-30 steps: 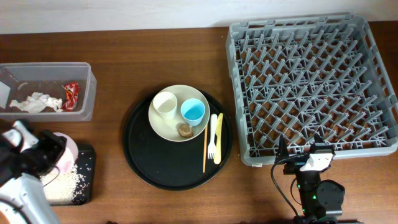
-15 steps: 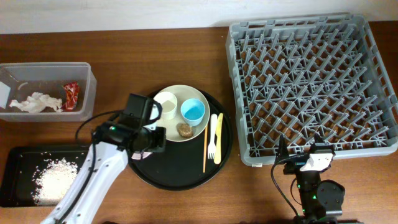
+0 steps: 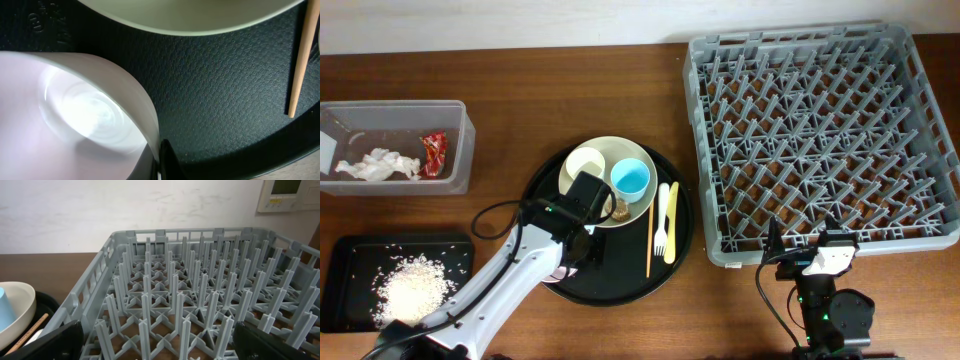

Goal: Sort waste into correct bins and load items into the dishwasher rack
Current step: 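Carry the empty pink bowl back and set it on the round tray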

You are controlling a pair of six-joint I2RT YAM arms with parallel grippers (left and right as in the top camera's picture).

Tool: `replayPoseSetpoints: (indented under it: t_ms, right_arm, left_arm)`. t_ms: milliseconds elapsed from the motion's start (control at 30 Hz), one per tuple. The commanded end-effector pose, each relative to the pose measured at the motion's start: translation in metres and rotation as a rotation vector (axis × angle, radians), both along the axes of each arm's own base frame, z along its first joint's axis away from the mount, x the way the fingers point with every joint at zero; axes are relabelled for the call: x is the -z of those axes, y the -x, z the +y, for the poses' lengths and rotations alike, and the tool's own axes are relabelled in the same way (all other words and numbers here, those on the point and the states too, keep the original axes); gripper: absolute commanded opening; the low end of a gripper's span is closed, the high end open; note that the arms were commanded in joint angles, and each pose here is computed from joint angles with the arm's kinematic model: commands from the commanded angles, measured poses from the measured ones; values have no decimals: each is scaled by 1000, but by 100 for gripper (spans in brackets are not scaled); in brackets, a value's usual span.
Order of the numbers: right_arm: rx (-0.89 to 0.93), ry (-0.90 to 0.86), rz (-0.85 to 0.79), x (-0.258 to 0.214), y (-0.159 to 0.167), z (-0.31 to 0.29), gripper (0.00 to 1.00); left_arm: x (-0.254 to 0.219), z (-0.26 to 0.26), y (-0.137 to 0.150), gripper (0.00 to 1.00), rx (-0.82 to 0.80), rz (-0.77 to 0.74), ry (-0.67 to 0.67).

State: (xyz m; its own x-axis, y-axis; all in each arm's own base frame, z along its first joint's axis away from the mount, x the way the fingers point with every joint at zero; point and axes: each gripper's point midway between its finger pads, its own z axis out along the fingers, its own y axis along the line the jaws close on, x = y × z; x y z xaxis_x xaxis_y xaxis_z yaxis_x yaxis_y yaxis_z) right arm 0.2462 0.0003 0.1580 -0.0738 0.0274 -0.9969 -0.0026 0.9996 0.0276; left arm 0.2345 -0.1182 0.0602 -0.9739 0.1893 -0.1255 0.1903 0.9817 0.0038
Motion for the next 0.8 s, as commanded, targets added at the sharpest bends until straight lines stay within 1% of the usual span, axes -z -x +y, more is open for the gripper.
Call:
replayPoseSetpoints:
  t_ms: [0, 167, 233, 333, 367, 433, 500, 600, 667, 700, 733, 767]
  right_arm:
    - [2, -7, 3, 2, 0, 0, 98]
    - [2, -7, 3, 2, 0, 0, 98]
    - [2, -7, 3, 2, 0, 0, 98]
    - [2, -7, 3, 2, 0, 0, 98]
    - [2, -7, 3, 2, 0, 0, 98]
    - [2, -7, 3, 2, 0, 0, 99]
    - [2, -7, 3, 2, 0, 0, 98]
    - [2, -7, 3, 2, 0, 0, 98]
    - [2, -7, 3, 2, 0, 0, 98]
    - [2, -7, 3, 2, 0, 0, 98]
    - [2, -7, 3, 2, 0, 0, 98]
    - [2, -7, 3, 2, 0, 0, 98]
  left_arm:
    - [2, -6, 5, 0, -10, 23, 32]
    - [9, -3, 9, 0, -14, 36, 27]
    - [17, -10, 14, 0, -9, 48, 69]
    - [18, -11, 12, 0, -9, 41, 74]
    - [18, -11, 12, 4, -8, 41, 74]
    - [17, -11, 11, 27, -9, 37, 76]
    - [17, -11, 11, 30, -9, 36, 76]
    - [9, -12, 2, 30, -9, 7, 71]
    - [-29, -7, -21, 30, -21, -65, 10]
    - [-59, -2, -35, 30, -32, -124, -31]
    - [-77, 2, -44, 33, -44, -165, -58]
    - [-111, 17, -64, 36, -94, -250, -98]
